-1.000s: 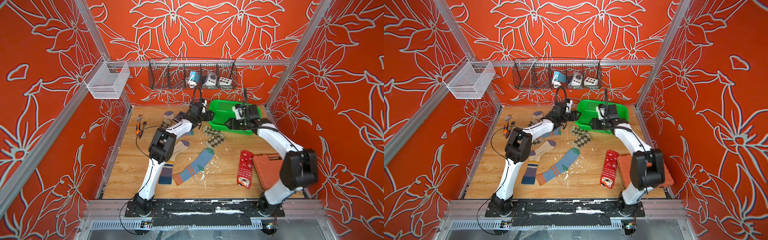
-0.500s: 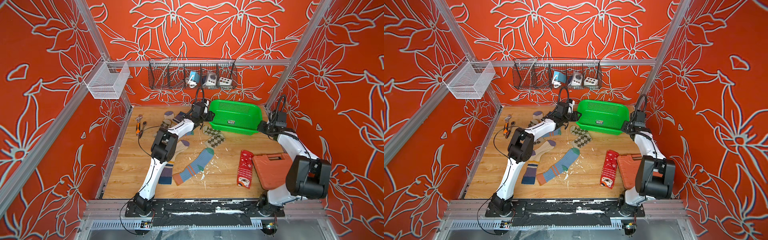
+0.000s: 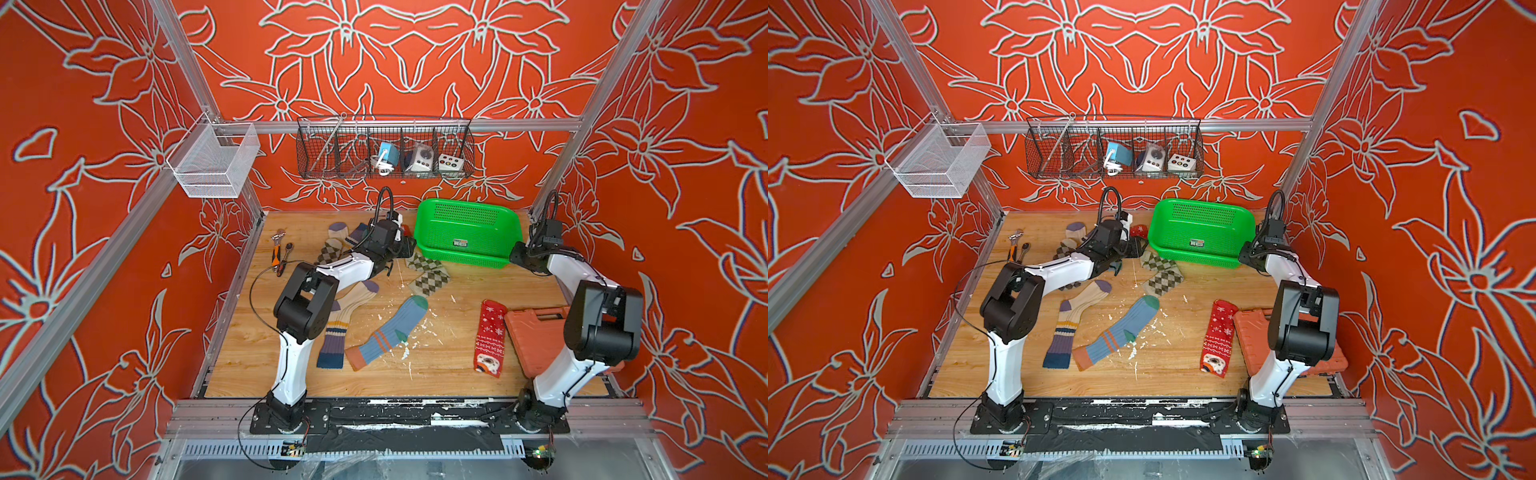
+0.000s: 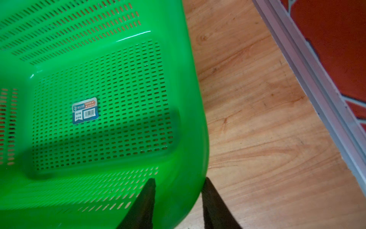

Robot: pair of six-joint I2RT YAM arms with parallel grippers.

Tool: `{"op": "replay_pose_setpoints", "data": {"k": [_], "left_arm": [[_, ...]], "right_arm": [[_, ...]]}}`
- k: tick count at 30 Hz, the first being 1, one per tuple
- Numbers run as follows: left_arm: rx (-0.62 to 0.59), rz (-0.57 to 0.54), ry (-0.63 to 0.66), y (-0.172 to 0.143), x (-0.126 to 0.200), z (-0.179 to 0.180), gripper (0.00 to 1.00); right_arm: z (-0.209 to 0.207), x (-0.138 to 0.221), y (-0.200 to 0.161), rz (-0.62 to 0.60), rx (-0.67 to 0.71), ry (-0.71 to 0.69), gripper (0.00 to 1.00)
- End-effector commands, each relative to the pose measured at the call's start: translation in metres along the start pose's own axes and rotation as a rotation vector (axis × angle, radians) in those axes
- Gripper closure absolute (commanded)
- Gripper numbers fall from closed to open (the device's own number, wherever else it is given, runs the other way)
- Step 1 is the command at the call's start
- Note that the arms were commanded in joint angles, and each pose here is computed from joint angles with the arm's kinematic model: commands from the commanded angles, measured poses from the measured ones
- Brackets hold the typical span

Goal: Place the socks together as a pair
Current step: Move the bin to the center of the board.

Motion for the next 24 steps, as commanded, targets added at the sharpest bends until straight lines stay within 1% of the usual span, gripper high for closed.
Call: {"op": "replay_pose_setpoints", "data": {"k": [1,6,8,13,17,21,24], "left_arm": [[0.008,-0.179,0.039,0.030,0.036,0.000,0.56],[0.097,-0.339,0.047,0.023,0.097,0.021,0.56],[0.111,-0.391,0.060,0.021,0.121,0.025,0.57],[0.137,-0.478,0.119,0.008,0.166,0.038,0.57],[0.155,-0.521,0.140,0.002,0.191,0.046,0.58],[0.163,-0.547,0.155,-0.001,0.205,0.051,0.58],[0.170,-0.553,0.161,-0.002,0.209,0.055,0.59]], "right_arm": [[0.011,-0.004,-0.001,0.040,0.000,0.097,0.68],[0.030,-0.003,-0.010,0.075,0.034,0.207,0.77],[0.039,-0.001,-0.013,0.086,0.051,0.241,0.81],[0.064,0.005,-0.021,0.123,0.098,0.303,0.85],[0.085,0.008,-0.031,0.163,0.168,0.331,0.89],[0.104,0.009,-0.042,0.225,0.258,0.338,0.91],[0.105,0.011,-0.044,0.234,0.303,0.295,0.92]]}}
Point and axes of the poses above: each gripper's point midway between its finger pads, its own x axis back along the fingers, its own z axis along the line the jaws close on, y = z × x, the point moved 8 cm from there along x, back along the fingers, and after that the axes turned 3 degrees about -x, right-handed, at the moved point
